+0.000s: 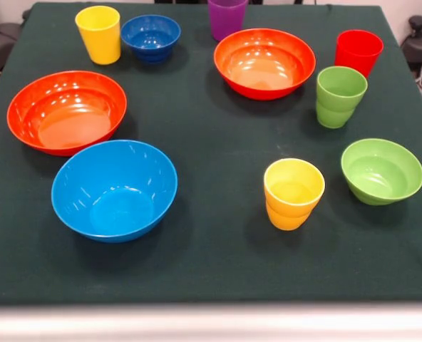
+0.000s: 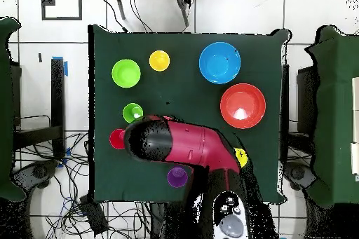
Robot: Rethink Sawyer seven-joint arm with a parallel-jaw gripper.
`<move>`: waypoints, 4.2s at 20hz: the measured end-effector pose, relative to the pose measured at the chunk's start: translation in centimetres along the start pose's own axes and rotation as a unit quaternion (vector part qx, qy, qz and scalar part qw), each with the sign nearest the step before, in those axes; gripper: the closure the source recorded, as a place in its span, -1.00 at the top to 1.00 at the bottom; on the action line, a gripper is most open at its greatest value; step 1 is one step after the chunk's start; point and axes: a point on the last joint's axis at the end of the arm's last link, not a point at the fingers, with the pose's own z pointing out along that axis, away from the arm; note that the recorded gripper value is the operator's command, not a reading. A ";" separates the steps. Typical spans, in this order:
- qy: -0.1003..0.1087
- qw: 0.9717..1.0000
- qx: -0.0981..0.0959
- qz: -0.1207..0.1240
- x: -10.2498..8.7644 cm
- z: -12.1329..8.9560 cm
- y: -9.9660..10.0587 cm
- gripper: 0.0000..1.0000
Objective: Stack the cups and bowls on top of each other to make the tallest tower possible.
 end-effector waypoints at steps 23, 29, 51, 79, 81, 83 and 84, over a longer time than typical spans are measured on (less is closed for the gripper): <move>-0.027 0.999 -0.002 0.019 -7.5 3.5 -4.0 1.00; -0.039 0.999 -0.001 0.011 -10.2 5.2 -5.0 1.00; -0.099 0.995 -0.002 0.012 -19.2 9.8 -10.0 1.00; -0.096 0.995 -0.010 -0.026 -19.0 10.4 -1.2 1.00; -0.093 0.995 -0.012 -0.020 -19.0 10.6 -1.3 1.00; -0.091 0.996 -0.013 -0.015 -18.9 10.9 -1.4 1.00; -0.088 0.996 -0.013 -0.010 -18.8 11.1 -1.6 1.00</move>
